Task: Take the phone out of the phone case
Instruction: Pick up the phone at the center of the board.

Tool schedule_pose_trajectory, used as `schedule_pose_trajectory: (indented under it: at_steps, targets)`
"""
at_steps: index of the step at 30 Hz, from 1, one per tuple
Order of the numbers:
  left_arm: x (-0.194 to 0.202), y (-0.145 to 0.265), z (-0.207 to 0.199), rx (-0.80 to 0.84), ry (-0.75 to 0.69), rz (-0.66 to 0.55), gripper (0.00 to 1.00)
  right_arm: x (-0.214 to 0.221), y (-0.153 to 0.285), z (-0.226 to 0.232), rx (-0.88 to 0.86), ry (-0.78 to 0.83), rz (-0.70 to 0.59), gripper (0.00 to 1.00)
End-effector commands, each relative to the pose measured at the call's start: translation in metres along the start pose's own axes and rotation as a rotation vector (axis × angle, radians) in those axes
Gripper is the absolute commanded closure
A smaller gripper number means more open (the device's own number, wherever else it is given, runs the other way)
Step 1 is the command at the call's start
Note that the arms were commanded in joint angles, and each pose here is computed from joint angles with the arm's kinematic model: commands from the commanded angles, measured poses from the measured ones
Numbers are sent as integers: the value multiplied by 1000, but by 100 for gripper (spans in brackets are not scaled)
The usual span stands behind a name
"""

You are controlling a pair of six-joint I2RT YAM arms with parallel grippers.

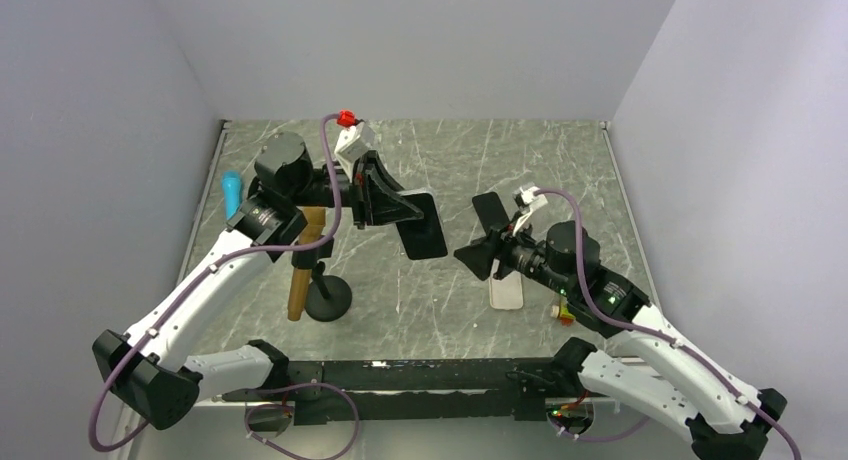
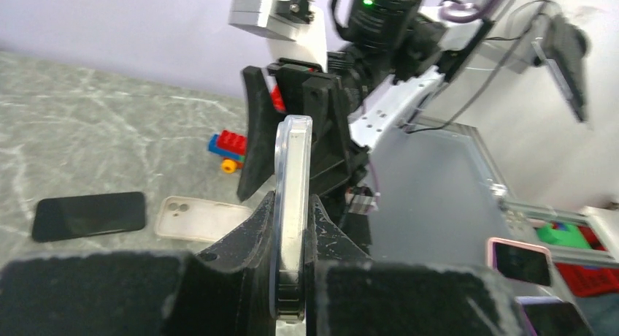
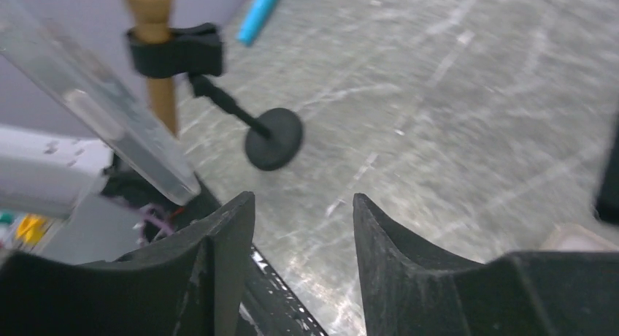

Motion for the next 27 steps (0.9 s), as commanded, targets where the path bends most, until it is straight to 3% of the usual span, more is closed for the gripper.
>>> schedule_pose_trajectory:
  at_steps: [1, 9, 18, 27]
  targets:
    - [-30, 2, -21, 155, -34, -78, 100, -9, 0, 66, -425, 136, 29, 49]
    - [-23, 1, -9, 119, -16, -65, 100, -2, 1, 82, -589, 220, 78, 57]
    - [-20, 6, 12, 38, 5, -62, 100, 15, 1, 54, -457, 236, 145, 53]
    - [-16, 7, 22, 56, 59, -77, 100, 4, 18, 84, -635, 286, 76, 60]
Point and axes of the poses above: each gripper's point midway between its finger pads, its own y axis back along the fingers, its own z axis along the line the jaws close on, x = y × z, the point moved 1 cm from there along y, back along the fingers, and after that the axes turned 8 degrees about -y, right-handed, at the moved point
